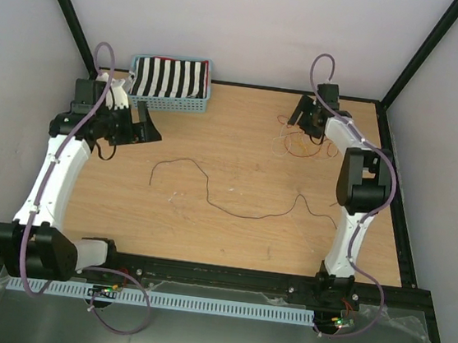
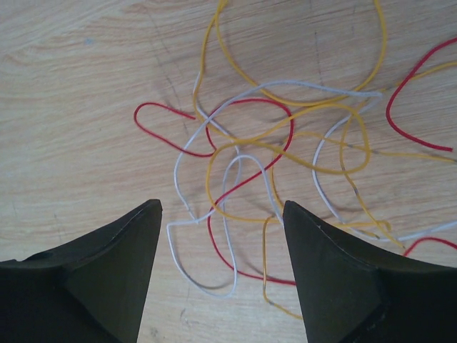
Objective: Zip-tie the wires
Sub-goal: Untie the cable at the center of the board.
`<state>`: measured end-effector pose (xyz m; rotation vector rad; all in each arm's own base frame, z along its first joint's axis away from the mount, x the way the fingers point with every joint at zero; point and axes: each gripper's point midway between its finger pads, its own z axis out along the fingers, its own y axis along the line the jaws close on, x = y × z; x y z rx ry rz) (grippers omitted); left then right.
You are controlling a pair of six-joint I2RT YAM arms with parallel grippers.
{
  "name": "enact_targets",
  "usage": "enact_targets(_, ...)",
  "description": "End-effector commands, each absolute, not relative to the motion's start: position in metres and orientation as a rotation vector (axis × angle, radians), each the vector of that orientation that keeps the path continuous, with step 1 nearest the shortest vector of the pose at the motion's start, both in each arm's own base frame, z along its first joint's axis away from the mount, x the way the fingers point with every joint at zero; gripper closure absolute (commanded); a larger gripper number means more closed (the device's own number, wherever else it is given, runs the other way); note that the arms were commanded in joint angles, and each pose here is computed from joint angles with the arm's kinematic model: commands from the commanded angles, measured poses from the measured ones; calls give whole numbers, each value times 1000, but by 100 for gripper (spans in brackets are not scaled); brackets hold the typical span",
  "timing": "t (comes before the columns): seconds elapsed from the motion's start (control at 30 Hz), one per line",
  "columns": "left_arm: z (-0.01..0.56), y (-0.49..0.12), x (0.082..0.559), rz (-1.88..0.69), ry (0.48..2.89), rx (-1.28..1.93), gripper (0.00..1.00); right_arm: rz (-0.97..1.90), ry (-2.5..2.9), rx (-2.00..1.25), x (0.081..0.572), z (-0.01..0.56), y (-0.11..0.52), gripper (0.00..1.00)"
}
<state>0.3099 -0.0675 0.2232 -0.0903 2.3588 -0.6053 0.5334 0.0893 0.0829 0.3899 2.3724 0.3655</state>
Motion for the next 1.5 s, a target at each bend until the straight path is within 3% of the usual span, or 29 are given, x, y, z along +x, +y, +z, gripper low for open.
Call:
enact_targets(0.0, 250, -75, 307, -626, 2289, -20, 13, 363, 2319, 479, 555, 84, 90, 21)
enact_targets(0.27, 255, -76, 305, -624, 2270, 3, 13, 405, 2292, 491, 572, 81, 97, 26)
enact_targets(0.57, 253, -82, 307, -652, 2281, 27, 13, 437, 2285, 446, 576, 85, 102, 51)
enact_targets(0.83, 252, -86, 308, -662, 2285, 50, 14, 420, 2260, 411, 577, 100, 99, 100)
enact_targets(1.1, 289, -112, 318, -716, 2190, 238, 14, 426, 2153, 291, 566, 175, 98, 100)
enact_targets(1.3, 316, -165, 337, -732, 2094, 518, 12, 401, 2013, 175, 548, 266, 94, 100)
enact_targets(1.47, 305, -219, 370, -786, 2028, 660, 12, 390, 1993, 158, 527, 290, 90, 100)
